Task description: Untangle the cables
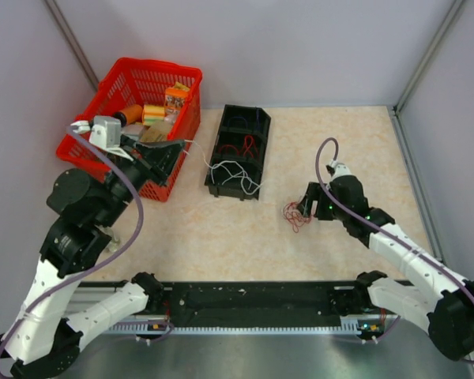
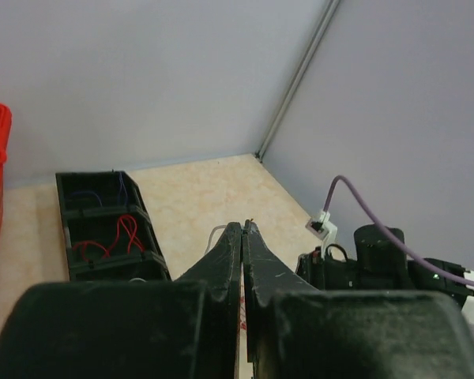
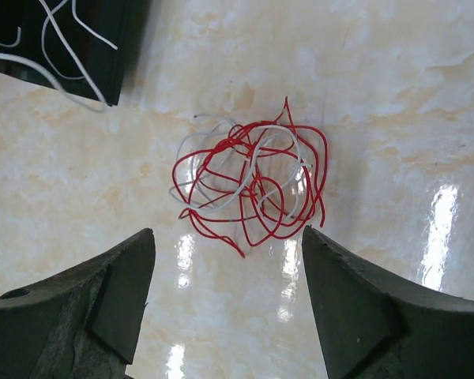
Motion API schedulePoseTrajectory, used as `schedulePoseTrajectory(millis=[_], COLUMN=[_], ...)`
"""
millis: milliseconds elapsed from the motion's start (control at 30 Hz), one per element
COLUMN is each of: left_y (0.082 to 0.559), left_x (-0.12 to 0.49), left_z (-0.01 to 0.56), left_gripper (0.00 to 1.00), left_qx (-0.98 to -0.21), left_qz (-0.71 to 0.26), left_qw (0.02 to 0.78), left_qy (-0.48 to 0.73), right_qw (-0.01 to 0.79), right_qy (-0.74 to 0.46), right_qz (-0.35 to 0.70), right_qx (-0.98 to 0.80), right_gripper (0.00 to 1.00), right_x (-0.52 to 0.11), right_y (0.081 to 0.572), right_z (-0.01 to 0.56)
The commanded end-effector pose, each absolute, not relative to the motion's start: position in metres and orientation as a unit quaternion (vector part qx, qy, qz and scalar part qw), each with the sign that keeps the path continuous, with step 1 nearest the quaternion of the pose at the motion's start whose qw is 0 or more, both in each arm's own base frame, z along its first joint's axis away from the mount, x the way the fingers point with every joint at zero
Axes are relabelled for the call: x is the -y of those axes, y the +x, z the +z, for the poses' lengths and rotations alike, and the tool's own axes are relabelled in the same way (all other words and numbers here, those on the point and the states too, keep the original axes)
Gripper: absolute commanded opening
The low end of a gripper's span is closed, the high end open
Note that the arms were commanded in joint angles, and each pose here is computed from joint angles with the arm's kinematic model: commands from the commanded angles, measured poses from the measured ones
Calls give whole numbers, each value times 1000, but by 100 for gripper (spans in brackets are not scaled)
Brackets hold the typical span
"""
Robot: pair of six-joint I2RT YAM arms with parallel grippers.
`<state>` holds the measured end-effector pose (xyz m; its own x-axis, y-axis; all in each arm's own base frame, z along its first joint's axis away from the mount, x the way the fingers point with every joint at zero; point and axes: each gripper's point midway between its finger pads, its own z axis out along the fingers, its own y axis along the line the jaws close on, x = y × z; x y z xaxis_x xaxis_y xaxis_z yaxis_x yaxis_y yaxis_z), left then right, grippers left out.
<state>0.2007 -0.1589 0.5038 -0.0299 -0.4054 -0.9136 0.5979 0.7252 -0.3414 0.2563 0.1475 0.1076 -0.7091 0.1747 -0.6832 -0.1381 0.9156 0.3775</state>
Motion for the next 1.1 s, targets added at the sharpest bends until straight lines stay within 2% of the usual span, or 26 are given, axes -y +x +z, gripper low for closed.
schedulePoseTrajectory(millis=[0, 100, 300, 433, 600, 867, 1067], left_y=[203, 209, 221, 229, 228, 218, 198], left_x=[165, 185, 205, 221, 231, 187, 157], left_z=[495, 481, 452, 387, 307, 220, 155], left_gripper=[0, 0, 0, 0, 0, 0, 0], left_qx=[-621, -633, -668, -719, -767, -821, -858], left_qz=[-393, -419, -436, -441, -446, -356, -299], left_qw=[676, 648, 600, 534, 461, 442, 400], left_qy=[53, 66, 58, 44, 10, -65, -120], right_qw=[420, 427, 433, 411, 396, 381, 339], right_qy=[-11, -37, -174, -206, -193, -198, -251], right_qz=[214, 227, 296, 353, 364, 375, 409], right_qx=[-882, -875, -833, -815, -821, -821, -809], right_gripper=[74, 75, 78, 78, 77, 77, 77], right_x=[-151, -157, -207, -245, -259, -269, -321], right_y=[264, 262, 242, 224, 224, 226, 210], right_z=[151, 163, 186, 189, 176, 171, 157])
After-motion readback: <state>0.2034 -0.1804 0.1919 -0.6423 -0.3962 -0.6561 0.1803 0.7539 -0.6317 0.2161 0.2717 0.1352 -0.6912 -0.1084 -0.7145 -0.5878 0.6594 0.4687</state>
